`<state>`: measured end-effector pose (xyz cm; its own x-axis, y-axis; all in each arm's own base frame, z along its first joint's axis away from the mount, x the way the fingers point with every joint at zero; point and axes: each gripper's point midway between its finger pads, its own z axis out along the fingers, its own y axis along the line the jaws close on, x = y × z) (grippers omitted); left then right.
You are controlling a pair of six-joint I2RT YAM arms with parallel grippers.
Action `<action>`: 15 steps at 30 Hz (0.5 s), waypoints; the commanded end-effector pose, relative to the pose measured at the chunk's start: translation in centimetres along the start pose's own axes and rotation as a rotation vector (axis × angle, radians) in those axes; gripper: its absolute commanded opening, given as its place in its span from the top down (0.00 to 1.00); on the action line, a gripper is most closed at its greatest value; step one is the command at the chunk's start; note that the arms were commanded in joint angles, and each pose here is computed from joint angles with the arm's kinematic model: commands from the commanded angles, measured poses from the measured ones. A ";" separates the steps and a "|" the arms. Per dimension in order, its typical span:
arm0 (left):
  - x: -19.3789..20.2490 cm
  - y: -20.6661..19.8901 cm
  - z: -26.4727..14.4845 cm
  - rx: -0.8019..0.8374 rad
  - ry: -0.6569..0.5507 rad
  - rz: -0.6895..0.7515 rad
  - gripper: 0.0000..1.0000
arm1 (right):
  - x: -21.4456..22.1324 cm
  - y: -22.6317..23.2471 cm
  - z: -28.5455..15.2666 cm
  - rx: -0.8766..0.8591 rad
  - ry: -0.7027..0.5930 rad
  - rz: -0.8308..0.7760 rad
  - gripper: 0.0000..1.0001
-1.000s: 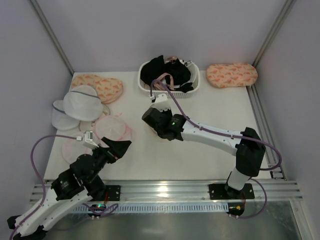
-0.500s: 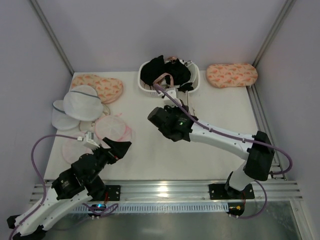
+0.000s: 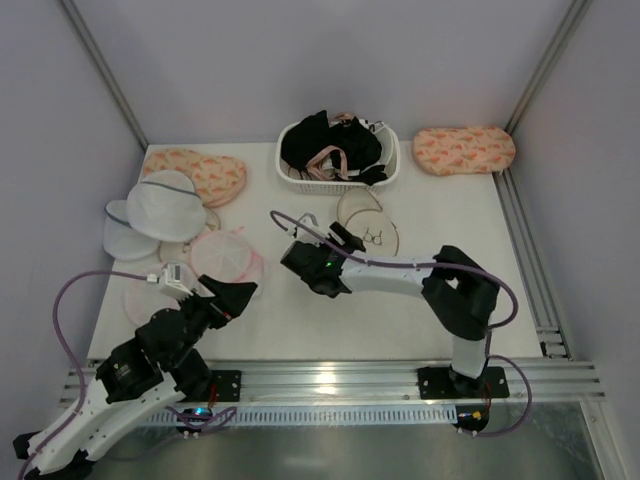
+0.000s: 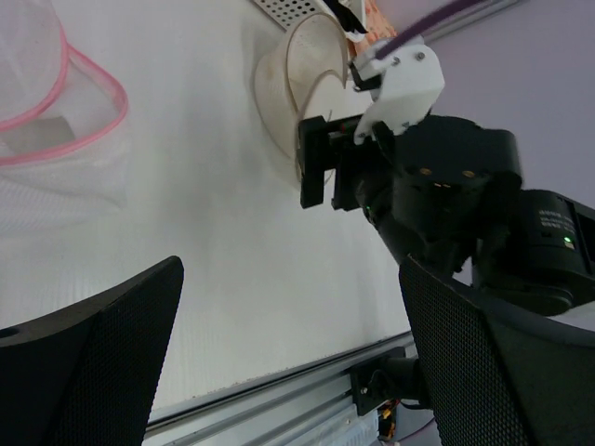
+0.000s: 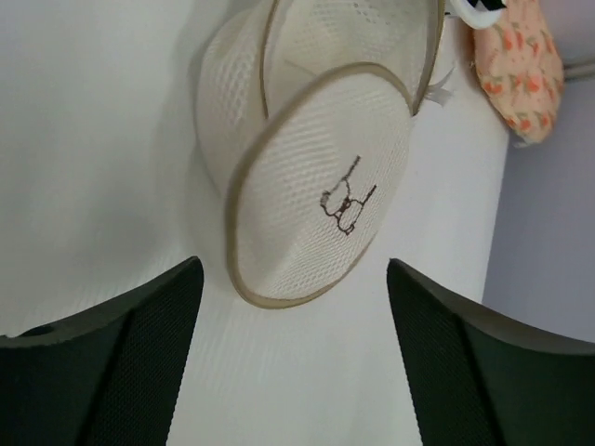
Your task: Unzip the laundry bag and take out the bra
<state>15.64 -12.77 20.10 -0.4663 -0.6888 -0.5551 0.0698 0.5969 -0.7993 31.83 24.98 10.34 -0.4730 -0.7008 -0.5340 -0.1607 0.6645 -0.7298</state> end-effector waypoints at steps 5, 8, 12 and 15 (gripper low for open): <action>-1.4 -0.5 -0.5 0.007 -0.045 -0.005 0.01 | -7.3 -2.9 -8.3 -0.490 -0.327 0.436 0.00; -1.2 -0.6 -0.4 0.006 -0.037 0.002 0.01 | -7.9 -5.7 -10.8 -0.550 -0.395 0.546 0.01; -0.9 -0.8 -0.1 0.006 -0.025 0.016 0.01 | -7.2 -8.6 -12.5 -0.562 -0.395 0.634 0.01; -0.5 -1.1 0.2 0.020 -0.003 0.040 0.00 | -6.4 -10.9 -13.2 -0.537 -0.408 0.732 0.01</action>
<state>15.75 -12.75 19.95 -0.4674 -0.6766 -0.5690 0.0656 0.6153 -0.7855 26.10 26.57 27.28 -0.2648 -0.1159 -0.9573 -0.3886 0.9214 -0.0040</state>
